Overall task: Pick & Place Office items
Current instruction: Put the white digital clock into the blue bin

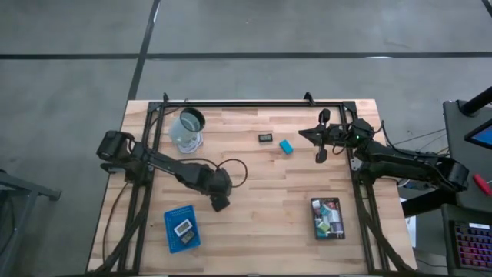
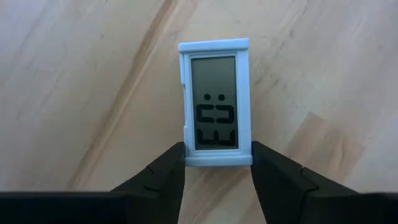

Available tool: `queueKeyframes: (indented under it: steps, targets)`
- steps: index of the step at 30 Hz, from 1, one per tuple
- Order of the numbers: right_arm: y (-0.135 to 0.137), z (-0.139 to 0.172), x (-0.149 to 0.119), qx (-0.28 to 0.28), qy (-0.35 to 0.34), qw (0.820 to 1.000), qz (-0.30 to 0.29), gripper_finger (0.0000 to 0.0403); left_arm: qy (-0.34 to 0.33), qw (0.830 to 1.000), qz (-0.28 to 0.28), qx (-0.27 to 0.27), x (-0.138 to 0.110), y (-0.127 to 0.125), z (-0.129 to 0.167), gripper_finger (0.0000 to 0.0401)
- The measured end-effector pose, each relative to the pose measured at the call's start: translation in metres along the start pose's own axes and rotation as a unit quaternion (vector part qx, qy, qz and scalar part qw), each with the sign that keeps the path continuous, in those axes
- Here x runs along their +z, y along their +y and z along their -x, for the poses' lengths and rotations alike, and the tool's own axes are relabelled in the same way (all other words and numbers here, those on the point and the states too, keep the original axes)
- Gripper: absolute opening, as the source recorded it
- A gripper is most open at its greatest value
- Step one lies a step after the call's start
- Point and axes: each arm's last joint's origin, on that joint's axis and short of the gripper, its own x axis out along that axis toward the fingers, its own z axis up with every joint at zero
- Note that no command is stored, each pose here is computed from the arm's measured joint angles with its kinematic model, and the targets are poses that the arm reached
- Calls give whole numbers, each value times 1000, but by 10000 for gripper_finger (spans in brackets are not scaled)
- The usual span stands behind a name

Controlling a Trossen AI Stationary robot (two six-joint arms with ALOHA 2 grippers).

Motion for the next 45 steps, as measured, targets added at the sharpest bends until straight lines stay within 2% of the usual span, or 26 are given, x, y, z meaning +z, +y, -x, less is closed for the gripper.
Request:
queueKeyframes:
  steps: [11, 23, 45]
  targets:
    - [0, 0, 0, 0, 0, 1000, 0, 8, -18, 1000, 15, 2, 0, -3, 0, 168]
    - [0, 0, 0, 0, 0, 1000, 0, 8, -17, 1000, 15, 3, -2, -1, -2, 201]
    - [0, 0, 0, 0, 0, 1000, 0, 8, -19, 1000, 20, 1, 0, 1, 3, 202]
